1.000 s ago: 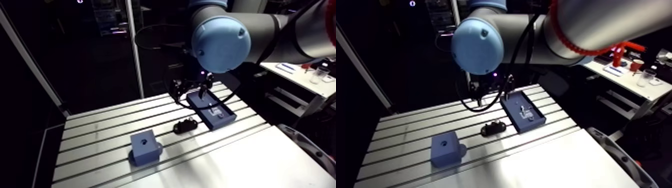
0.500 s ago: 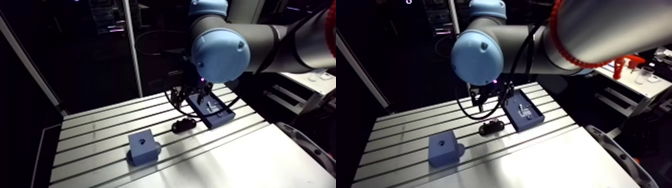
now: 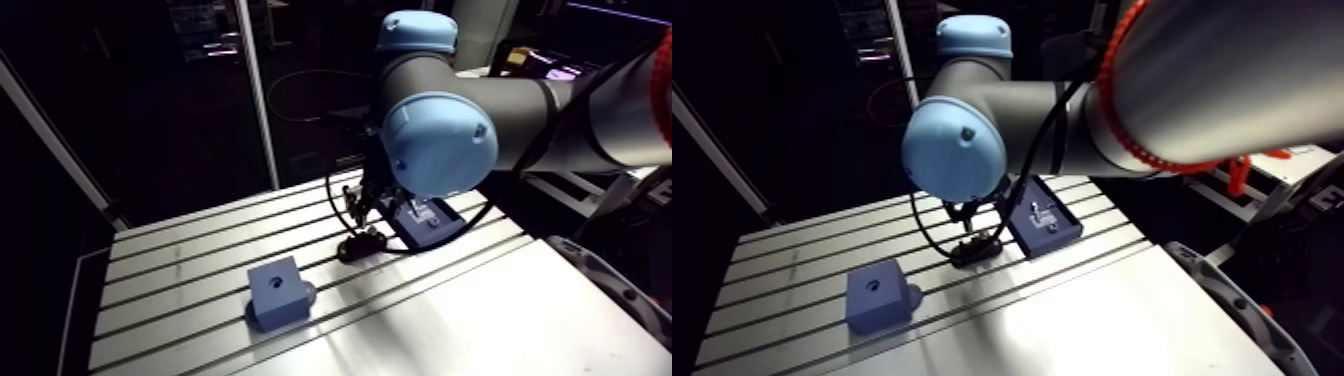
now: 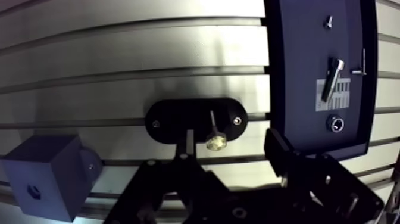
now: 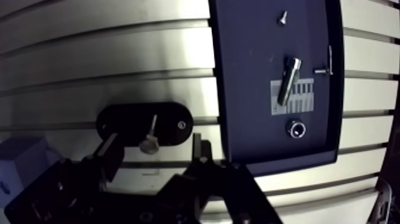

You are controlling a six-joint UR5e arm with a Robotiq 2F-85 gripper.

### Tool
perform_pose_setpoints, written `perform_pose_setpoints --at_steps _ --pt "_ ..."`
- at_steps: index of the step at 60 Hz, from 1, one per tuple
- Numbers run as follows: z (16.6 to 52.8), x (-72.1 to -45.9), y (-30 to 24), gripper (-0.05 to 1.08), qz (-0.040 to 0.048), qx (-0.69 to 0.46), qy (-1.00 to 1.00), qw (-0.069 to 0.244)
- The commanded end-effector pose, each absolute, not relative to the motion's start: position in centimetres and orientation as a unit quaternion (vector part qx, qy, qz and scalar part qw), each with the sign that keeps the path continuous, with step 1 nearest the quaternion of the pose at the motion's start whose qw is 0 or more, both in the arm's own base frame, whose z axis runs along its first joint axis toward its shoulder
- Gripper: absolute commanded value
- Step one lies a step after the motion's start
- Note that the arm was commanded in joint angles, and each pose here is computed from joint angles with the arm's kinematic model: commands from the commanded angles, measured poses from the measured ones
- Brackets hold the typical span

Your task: Pick up the M10 bolt and insert it into the hex recess until seated.

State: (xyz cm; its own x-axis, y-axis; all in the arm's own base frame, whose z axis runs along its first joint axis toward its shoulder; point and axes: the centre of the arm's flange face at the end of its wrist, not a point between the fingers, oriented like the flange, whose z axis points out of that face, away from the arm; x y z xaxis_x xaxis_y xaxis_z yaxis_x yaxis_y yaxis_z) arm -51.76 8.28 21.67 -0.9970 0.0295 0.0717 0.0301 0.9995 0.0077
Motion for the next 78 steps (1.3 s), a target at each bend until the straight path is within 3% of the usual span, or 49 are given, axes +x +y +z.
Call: perform_pose_setpoints --at_steps 1,44,56,78 --pt "21.14 -51.58 8.37 0.36 -0.0033 -0.015 -0.999 0.037" --pt "20.53 -50.83 7.60 0.40 0.0002 0.004 -1.000 0.031" --pt "20.63 -50.92 7.48 0.42 -0.0044 0.006 -0.999 0.041" --pt "20.67 -50.90 7.38 0.44 -0.0045 0.006 -0.999 0.041"
